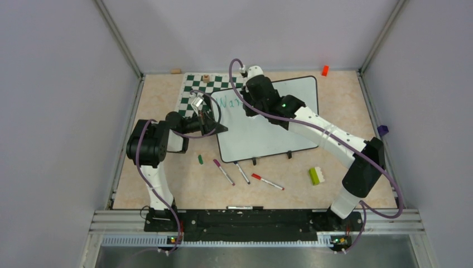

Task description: Write a sentence on the whiteboard

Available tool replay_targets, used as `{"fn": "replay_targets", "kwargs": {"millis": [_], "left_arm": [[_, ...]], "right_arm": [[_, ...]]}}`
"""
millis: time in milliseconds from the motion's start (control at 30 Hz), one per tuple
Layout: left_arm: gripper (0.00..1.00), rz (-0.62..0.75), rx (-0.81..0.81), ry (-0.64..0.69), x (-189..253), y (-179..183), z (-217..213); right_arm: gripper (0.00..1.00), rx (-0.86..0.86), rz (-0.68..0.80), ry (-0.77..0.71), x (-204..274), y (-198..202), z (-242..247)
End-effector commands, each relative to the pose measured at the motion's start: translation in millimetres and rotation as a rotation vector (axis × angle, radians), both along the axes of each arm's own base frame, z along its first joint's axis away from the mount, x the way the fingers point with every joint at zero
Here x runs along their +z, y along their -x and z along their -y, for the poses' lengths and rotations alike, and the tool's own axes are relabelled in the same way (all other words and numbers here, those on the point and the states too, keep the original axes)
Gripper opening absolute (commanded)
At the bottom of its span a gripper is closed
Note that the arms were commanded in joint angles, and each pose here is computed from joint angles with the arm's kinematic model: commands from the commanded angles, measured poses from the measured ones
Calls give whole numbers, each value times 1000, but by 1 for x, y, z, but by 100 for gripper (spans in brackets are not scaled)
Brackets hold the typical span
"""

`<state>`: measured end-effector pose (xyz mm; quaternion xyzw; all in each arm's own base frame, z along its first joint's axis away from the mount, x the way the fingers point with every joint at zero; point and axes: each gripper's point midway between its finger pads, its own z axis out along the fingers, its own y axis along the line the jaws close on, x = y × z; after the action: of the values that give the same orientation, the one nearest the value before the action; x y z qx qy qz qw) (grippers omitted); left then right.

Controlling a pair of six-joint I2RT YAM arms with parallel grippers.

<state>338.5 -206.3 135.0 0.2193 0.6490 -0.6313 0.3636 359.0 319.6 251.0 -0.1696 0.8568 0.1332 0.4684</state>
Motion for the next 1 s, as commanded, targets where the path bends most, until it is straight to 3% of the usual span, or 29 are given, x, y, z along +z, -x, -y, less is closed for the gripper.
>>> {"fn": "replay_targets", "kwargs": {"millis": [0,967], "left_arm": [[0,212,40,13,25,-7,-4],[0,215,39,13,26,-7,-4]], "right_arm": [[0,-62,70,-25,30,-13,16],[0,-37,150,-86,66,9,38]]}}
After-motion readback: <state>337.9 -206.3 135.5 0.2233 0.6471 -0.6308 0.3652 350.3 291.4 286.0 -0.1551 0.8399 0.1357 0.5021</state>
